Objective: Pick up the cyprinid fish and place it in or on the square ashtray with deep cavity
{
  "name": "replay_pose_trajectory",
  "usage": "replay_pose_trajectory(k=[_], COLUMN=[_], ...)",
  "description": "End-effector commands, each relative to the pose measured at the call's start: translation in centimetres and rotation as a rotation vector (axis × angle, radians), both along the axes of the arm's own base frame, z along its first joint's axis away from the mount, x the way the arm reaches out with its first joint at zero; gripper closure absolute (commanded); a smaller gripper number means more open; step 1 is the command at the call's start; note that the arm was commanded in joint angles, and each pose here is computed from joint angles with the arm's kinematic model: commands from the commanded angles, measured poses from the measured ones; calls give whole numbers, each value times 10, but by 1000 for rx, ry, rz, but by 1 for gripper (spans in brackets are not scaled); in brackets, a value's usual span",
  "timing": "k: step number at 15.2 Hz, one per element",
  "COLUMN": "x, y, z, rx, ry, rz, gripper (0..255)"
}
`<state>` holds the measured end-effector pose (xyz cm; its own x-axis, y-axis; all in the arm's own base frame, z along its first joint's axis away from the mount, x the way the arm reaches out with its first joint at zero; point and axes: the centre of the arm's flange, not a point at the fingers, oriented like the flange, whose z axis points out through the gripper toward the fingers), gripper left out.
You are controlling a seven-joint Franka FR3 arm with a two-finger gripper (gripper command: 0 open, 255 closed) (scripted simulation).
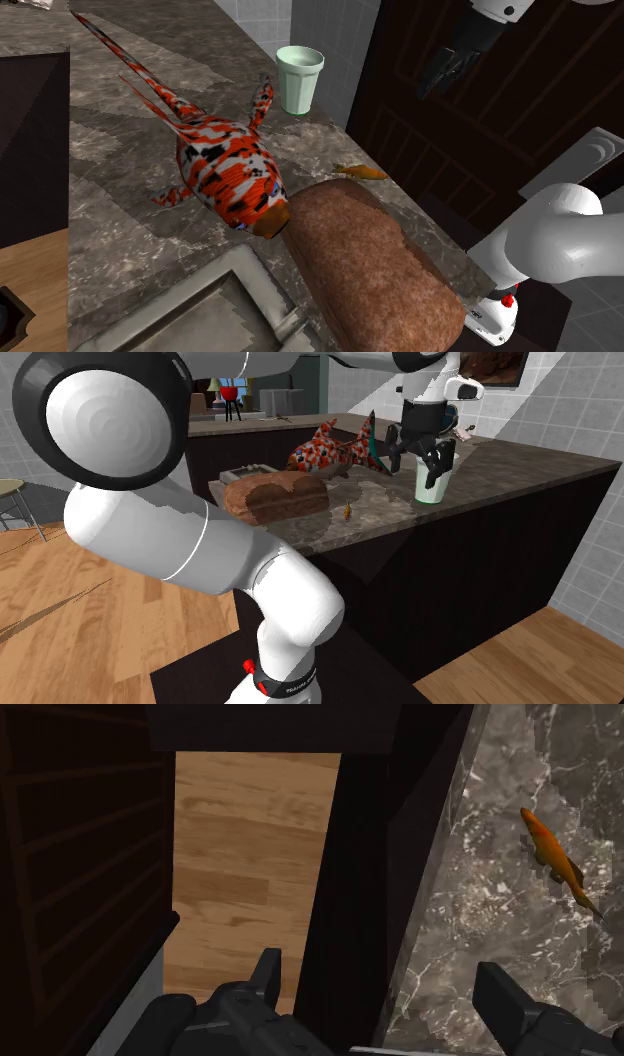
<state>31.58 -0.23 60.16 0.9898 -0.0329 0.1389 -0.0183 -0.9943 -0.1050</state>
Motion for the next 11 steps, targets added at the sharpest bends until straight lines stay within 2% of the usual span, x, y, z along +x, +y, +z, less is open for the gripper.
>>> replay_pose_trajectory(k=[1, 6, 11], x=[0, 23, 28], y=[0, 72, 145], z=[0, -23, -55], rx=[0, -110, -219], ry=[0, 52, 103], rz=[0, 240, 479], gripper=[0, 0, 0])
